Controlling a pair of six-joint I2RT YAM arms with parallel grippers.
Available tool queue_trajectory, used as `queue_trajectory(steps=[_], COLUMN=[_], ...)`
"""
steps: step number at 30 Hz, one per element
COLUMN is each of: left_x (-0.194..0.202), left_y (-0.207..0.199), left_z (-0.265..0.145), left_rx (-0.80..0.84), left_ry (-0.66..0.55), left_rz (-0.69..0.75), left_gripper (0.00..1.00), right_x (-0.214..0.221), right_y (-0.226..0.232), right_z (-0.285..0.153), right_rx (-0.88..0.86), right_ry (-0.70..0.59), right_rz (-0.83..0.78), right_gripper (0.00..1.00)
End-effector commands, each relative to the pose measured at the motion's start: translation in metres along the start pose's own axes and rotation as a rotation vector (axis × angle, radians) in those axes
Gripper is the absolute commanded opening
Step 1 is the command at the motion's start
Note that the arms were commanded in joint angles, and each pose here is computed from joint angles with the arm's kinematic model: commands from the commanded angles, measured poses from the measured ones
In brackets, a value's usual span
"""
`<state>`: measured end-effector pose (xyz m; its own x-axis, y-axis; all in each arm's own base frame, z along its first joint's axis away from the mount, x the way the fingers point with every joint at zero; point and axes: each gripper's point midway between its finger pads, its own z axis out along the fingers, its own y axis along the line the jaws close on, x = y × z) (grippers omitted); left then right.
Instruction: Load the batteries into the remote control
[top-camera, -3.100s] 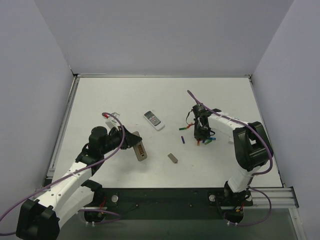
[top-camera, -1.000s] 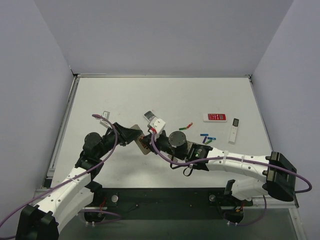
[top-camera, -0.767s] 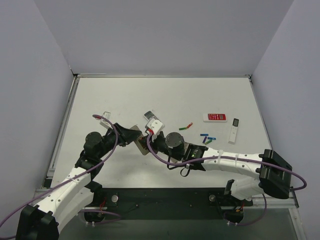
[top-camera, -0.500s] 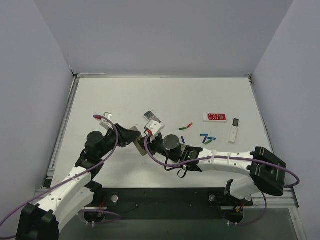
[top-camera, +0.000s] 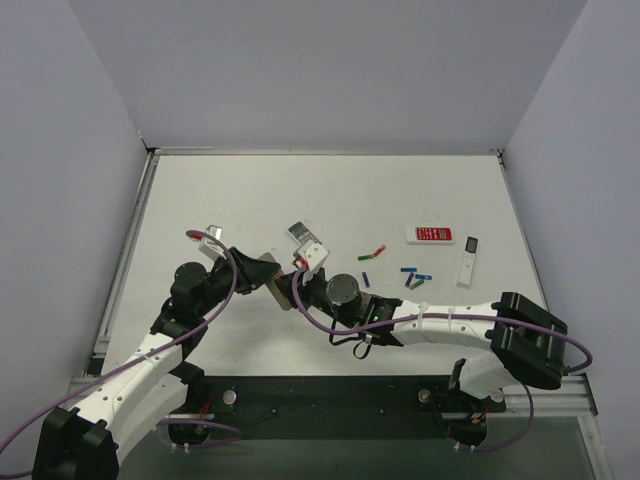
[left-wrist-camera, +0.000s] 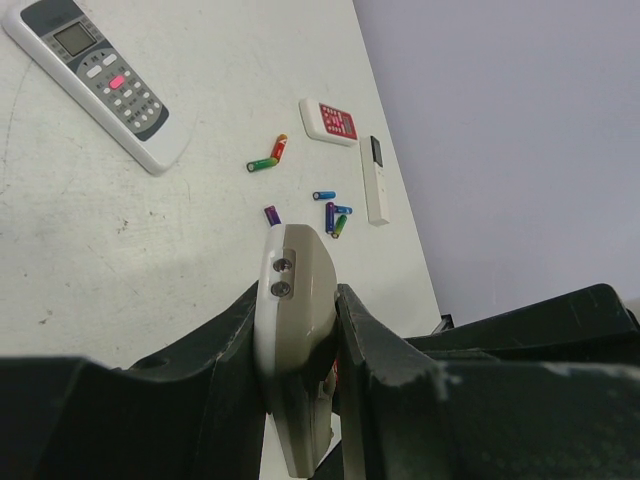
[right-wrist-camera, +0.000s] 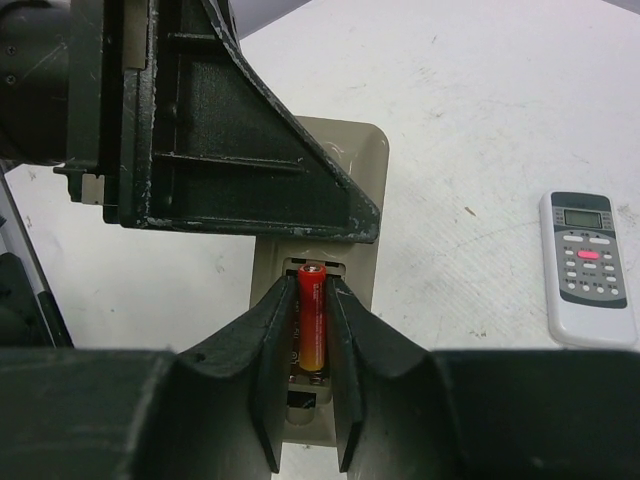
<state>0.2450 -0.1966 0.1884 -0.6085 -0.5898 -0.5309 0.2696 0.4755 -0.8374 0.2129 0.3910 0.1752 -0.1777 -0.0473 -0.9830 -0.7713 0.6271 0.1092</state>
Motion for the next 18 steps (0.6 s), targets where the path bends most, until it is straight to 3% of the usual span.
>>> queue_trajectory(steps=[1,18], left_x=[-0.0223,-0.0202], left_y=[-0.0537,-0.0523], left_z=[-0.0055,-0.0049], left_rx=[0.166,0.132], left_ry=[-0.038,0.013], left_rz=[0.058,0.173], left_gripper=[0.00,0.00], right_x=[0.0270,0.0211], right_y=[-0.0363,-0.0407], right_z=[-0.0019,-0.0043], right_rx=[0.141,0.135], right_ry=[0.076,0.077], right_rz=[-0.059,-0.133], right_gripper=[0.19,0.15])
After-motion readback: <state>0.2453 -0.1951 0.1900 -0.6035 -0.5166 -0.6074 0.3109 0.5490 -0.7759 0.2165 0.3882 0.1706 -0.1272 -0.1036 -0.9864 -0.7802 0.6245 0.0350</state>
